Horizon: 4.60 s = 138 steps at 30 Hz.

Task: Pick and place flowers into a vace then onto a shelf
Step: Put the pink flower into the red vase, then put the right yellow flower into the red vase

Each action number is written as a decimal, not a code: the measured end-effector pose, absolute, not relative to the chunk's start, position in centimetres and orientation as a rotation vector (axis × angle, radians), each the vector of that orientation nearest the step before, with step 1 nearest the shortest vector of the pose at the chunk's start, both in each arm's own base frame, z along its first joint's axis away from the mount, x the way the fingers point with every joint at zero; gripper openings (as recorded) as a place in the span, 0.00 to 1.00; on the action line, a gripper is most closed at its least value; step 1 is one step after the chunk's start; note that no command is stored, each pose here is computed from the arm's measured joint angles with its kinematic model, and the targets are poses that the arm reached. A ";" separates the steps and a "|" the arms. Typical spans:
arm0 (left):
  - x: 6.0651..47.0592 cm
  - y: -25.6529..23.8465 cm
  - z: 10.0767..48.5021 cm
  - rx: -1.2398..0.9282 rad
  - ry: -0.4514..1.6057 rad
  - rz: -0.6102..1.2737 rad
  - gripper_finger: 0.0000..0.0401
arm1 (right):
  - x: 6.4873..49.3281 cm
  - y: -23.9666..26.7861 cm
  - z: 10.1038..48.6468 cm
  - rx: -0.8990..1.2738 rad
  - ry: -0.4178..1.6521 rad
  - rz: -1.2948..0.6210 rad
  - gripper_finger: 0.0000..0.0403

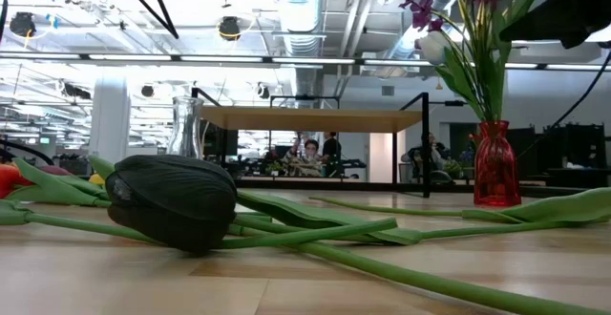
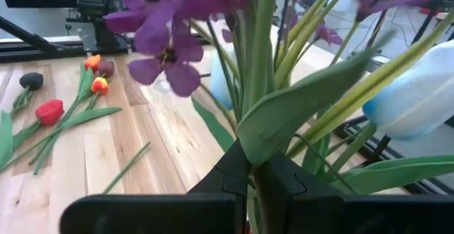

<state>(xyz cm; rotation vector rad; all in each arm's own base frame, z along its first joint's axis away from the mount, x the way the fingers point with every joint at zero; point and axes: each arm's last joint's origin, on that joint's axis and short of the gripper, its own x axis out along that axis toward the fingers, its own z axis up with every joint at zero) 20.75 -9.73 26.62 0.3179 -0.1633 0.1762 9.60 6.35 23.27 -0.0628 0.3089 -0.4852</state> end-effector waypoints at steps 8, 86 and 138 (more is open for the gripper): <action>20.8 -9.7 26.6 0.316 -0.163 0.176 0.55 | 10.0 6.8 22.8 -0.063 0.320 -0.502 0.02; 20.4 -9.6 27.2 0.284 -0.193 0.181 0.55 | 6.4 4.4 32.8 0.505 1.127 -0.082 0.48; 8.6 -6.7 31.1 0.239 -0.209 -0.144 0.55 | 10.2 26.6 19.9 0.804 0.799 -0.450 0.35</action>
